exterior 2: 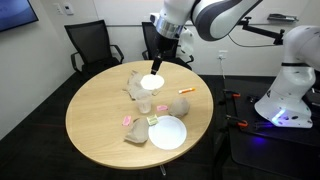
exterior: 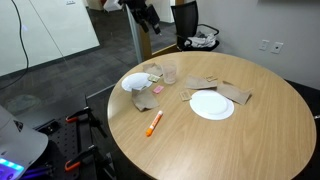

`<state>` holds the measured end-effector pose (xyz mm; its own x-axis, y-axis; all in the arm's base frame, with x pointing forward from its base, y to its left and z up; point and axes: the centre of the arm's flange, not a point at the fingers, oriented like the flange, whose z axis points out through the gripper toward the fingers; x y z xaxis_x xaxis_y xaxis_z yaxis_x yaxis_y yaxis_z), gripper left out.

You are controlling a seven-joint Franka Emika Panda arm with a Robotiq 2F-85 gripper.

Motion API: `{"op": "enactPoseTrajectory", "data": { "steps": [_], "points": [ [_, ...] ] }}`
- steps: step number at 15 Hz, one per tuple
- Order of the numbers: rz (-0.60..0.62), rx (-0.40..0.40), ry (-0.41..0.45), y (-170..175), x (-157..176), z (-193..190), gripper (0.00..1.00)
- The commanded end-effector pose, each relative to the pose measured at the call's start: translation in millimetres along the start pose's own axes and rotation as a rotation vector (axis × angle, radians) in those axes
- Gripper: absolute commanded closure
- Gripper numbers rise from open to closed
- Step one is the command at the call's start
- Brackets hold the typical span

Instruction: Move the cup to the left

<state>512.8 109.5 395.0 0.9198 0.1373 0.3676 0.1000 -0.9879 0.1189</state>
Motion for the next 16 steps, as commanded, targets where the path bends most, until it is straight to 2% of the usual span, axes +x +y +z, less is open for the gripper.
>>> {"op": "enactPoseTrajectory", "data": {
  "steps": [1, 9, 10, 16],
  "points": [
    [0.117, -0.024, 0.013, 22, -36, -44, 0.0],
    [0.217, -0.035, 0.046, 45, -70, -70, 0.0],
    [0.186, -0.03, 0.044, 44, -53, -58, 0.0],
    [0.194, -0.032, 0.047, 45, -62, -62, 0.0]
  ]
}}
